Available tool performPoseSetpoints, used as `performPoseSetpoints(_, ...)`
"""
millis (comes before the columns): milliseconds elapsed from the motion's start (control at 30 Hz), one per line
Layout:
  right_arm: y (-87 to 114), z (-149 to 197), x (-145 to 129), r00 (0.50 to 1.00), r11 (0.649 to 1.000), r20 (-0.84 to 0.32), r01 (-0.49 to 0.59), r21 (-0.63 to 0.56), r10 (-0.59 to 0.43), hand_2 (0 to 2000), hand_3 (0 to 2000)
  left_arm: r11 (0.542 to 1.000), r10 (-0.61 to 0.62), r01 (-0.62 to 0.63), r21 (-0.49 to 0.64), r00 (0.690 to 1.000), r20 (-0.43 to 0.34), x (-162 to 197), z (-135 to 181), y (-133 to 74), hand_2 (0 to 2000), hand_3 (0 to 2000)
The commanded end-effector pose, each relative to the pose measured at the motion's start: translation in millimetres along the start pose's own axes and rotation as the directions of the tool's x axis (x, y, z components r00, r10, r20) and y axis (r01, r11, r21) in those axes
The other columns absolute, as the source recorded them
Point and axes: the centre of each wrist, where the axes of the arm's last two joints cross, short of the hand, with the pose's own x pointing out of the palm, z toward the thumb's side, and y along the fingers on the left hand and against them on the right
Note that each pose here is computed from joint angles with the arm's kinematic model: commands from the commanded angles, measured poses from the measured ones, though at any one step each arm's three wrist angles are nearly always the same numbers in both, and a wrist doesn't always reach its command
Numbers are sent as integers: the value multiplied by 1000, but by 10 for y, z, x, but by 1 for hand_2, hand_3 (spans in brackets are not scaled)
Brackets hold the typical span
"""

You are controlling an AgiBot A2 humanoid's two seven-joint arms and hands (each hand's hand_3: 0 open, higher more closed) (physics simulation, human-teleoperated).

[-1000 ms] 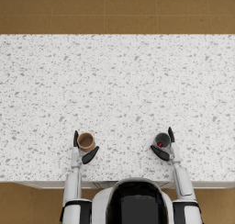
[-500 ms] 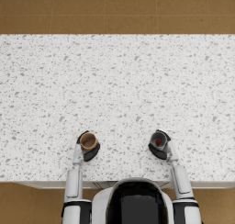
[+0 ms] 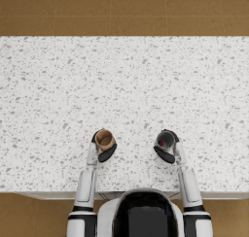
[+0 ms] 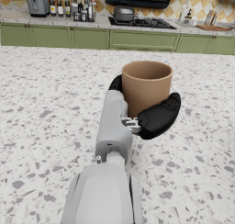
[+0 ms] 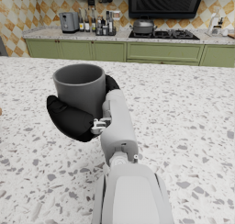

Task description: Pick up two cups and pour the berry on the right into the cup on the left

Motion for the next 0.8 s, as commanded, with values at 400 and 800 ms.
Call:
performPoseSetpoints(400, -672, 809, 188, 959, 950, -273, -8, -312, -81, 2000, 1280, 980, -98, 144, 139, 951, -294, 493, 328, 464, 2000, 1280)
performPoseSetpoints(800, -949, 1199, 430, 804, 909, -563, -72, -411, -191, 2000, 1280, 970, -107, 185, 155, 905, -412, 649, 386, 597, 2000, 1280)
